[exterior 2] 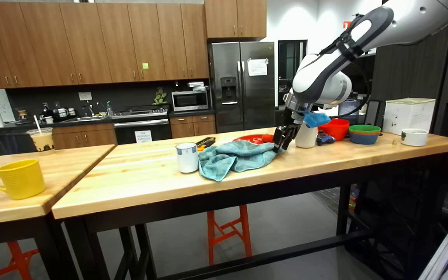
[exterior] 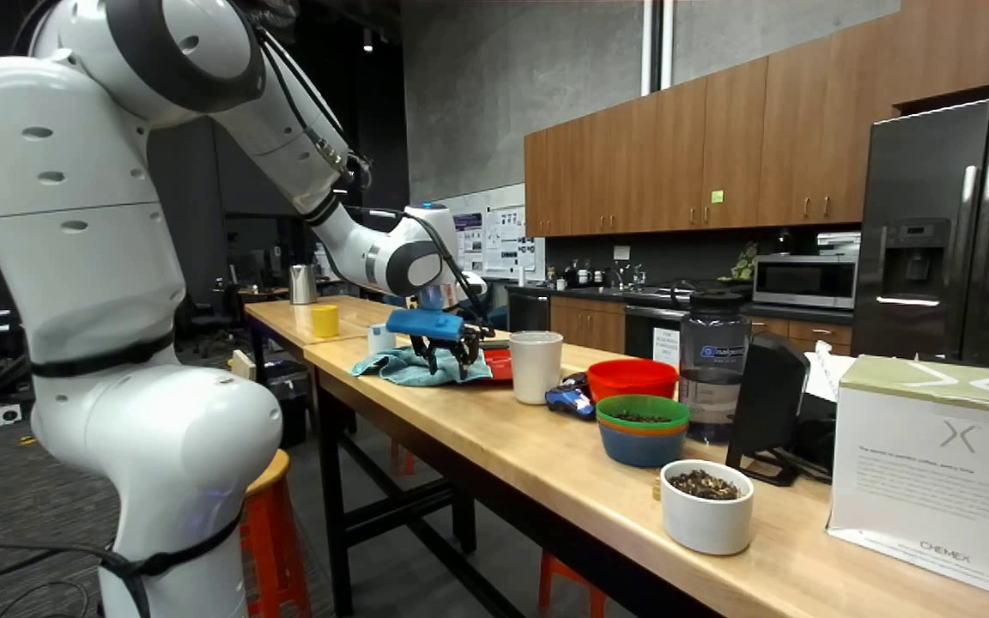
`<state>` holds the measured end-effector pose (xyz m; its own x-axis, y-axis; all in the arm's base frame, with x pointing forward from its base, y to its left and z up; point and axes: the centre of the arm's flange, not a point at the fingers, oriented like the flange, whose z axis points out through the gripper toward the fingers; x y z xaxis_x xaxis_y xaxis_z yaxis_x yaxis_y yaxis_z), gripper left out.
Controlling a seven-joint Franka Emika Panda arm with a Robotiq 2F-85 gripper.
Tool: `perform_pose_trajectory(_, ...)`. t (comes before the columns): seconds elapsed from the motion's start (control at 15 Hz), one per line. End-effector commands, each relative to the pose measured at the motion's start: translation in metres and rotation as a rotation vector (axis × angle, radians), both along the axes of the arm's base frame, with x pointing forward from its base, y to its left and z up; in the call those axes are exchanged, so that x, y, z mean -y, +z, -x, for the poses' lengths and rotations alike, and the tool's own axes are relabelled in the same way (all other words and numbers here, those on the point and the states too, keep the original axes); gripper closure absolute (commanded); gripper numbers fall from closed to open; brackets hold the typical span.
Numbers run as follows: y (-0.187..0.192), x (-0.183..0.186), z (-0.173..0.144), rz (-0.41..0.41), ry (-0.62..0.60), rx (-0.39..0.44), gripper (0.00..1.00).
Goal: Put the blue towel on the orange plate
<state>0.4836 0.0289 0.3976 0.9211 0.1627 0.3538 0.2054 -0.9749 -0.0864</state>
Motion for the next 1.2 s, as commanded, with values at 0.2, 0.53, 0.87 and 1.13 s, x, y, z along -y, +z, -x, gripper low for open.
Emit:
perform_pose_trajectory(0.2,0.003,-0.002,-0.005,-0.011,0.007,-0.009,0.88)
perform_pose_trajectory(0.53,0.004,-0.001,-0.008,-0.011,0.007,-0.001,1.00)
perform_pose_trajectory(0.87,0.033,0.004,-0.031,0.000,0.023,0.100,0.99)
perform_pose_trajectory(1.13,0.073,-0.001,-0.061,-0.010,0.051,0.233,0.99)
